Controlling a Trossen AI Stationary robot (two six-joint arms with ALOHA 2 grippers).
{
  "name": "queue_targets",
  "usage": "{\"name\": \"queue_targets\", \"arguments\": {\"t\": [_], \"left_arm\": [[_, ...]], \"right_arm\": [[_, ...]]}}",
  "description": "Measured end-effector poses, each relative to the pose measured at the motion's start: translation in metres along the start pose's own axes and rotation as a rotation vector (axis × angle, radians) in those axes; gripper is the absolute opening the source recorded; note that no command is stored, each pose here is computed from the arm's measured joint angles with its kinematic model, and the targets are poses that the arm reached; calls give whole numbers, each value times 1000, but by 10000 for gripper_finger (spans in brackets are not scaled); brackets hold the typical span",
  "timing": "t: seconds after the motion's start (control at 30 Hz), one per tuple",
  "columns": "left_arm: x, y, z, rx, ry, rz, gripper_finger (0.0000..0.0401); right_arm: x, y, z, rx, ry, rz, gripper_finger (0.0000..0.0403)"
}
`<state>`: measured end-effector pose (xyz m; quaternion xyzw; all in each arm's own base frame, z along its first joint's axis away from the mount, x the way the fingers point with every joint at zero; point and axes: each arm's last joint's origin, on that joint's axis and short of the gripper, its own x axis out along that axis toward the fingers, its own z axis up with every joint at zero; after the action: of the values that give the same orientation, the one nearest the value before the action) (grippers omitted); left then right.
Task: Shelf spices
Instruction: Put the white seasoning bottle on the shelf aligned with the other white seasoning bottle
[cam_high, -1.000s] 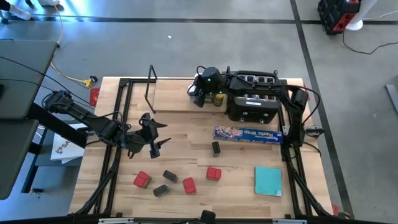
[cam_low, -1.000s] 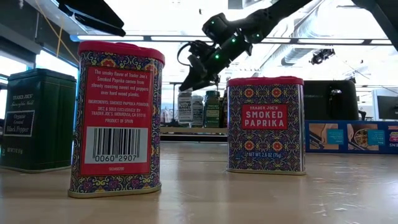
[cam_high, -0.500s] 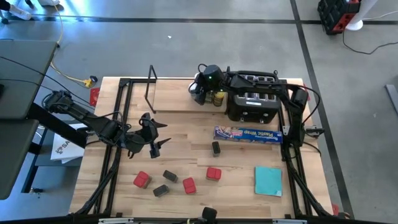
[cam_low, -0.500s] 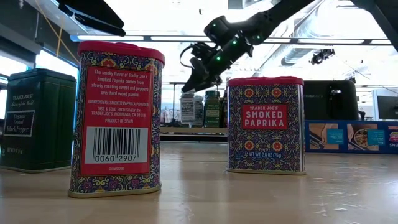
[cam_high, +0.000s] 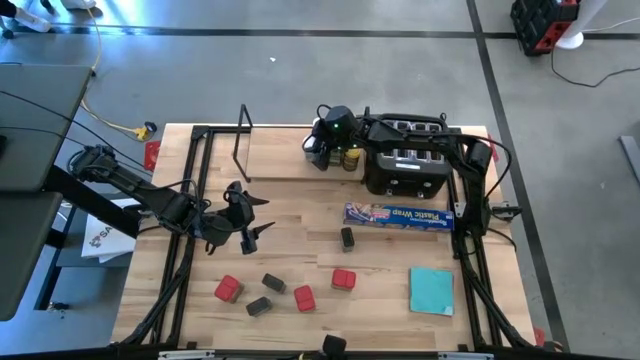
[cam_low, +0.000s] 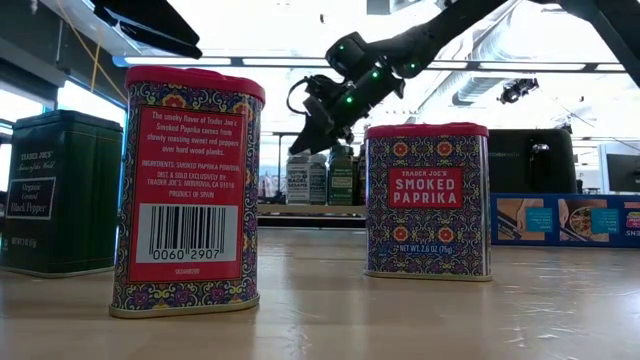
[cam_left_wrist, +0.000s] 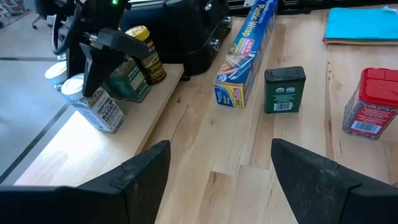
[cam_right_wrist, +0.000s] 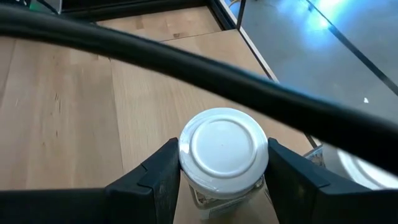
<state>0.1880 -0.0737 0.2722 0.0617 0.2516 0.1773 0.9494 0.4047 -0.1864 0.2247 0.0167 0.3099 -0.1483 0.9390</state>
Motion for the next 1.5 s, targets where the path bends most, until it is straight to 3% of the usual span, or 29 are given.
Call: {"name": "queue_targets", "arguments": {"t": [1.17, 1.5], "left_arm": [[0, 0, 0, -17, 0, -2, 273], [0, 0, 0, -17, 0, -2, 273]], "right_arm": [[-2, 0, -4, 34, 53, -1, 214], [-6, 0, 2, 34, 130, 12, 271]]}}
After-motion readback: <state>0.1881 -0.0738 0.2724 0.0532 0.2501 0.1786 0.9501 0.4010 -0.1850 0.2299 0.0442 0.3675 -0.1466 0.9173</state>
